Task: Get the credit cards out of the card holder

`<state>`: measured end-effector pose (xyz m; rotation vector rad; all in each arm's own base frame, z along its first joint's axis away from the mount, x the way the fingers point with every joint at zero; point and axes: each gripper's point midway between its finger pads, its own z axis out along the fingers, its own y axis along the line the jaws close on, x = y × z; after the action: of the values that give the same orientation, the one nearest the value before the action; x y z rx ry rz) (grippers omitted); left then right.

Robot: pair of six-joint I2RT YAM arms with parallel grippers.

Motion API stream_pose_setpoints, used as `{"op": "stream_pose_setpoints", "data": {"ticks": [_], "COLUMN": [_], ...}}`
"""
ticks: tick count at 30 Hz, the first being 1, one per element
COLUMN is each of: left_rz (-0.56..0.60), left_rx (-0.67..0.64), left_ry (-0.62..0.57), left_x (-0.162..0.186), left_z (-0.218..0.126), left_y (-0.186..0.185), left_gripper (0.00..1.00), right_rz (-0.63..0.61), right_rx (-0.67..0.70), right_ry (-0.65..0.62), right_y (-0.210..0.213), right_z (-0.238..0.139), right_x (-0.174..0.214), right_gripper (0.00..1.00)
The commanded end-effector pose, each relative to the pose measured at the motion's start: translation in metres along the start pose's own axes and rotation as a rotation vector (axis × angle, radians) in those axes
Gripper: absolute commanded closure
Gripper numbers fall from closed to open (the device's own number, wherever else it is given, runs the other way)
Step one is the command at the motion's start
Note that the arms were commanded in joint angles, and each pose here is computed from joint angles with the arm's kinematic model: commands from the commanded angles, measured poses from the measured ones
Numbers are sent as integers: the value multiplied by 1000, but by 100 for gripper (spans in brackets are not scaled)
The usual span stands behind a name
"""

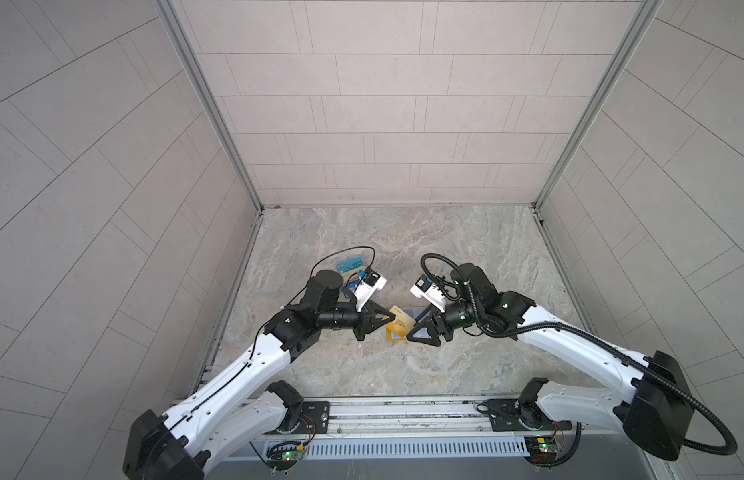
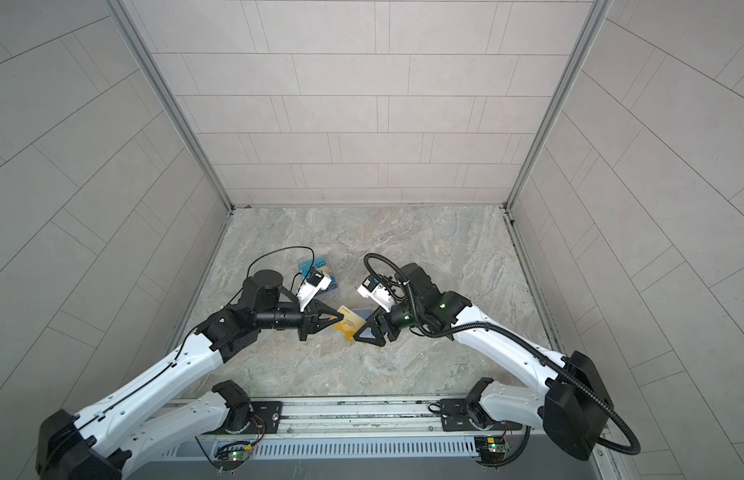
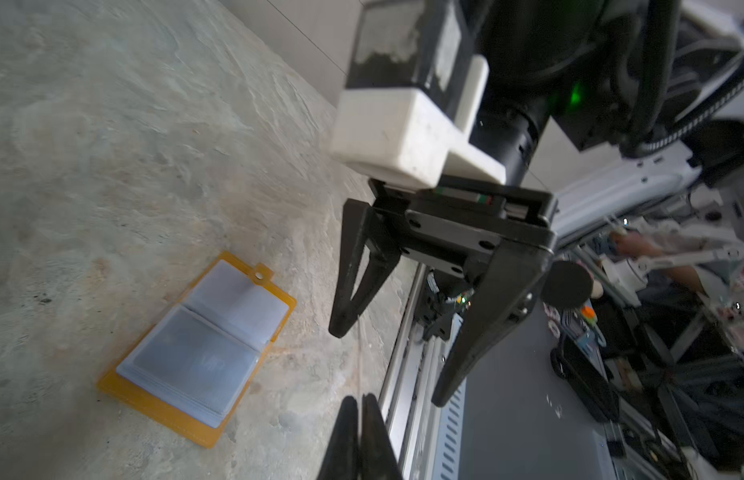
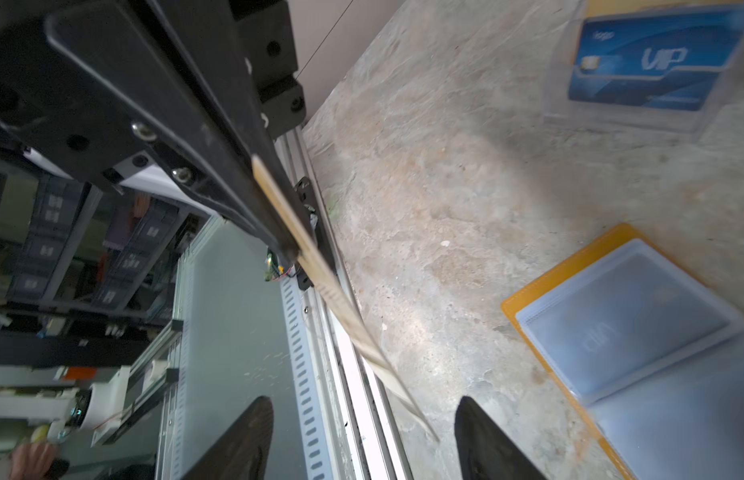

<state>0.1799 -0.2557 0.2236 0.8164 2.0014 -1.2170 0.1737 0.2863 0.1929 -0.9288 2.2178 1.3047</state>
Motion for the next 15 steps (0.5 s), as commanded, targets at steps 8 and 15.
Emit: {"op": "stream_pose_setpoints", "data": {"ticks": [8, 15], "left_rz": [-143, -227], "left_rx": [-53, -37], "left_ry": [-413, -582], "left_x": [-58, -74], "left_z": [-12, -27], "left_y": [22, 26], "left_gripper": [100, 100], "right_rz": [129, 177], "right_rx": [12, -24], "right_ry": [-409, -576], "right_y": [-14, -16], "right_z": [-18, -33], "right_x": [-65, -103], "right_gripper": [24, 35]}}
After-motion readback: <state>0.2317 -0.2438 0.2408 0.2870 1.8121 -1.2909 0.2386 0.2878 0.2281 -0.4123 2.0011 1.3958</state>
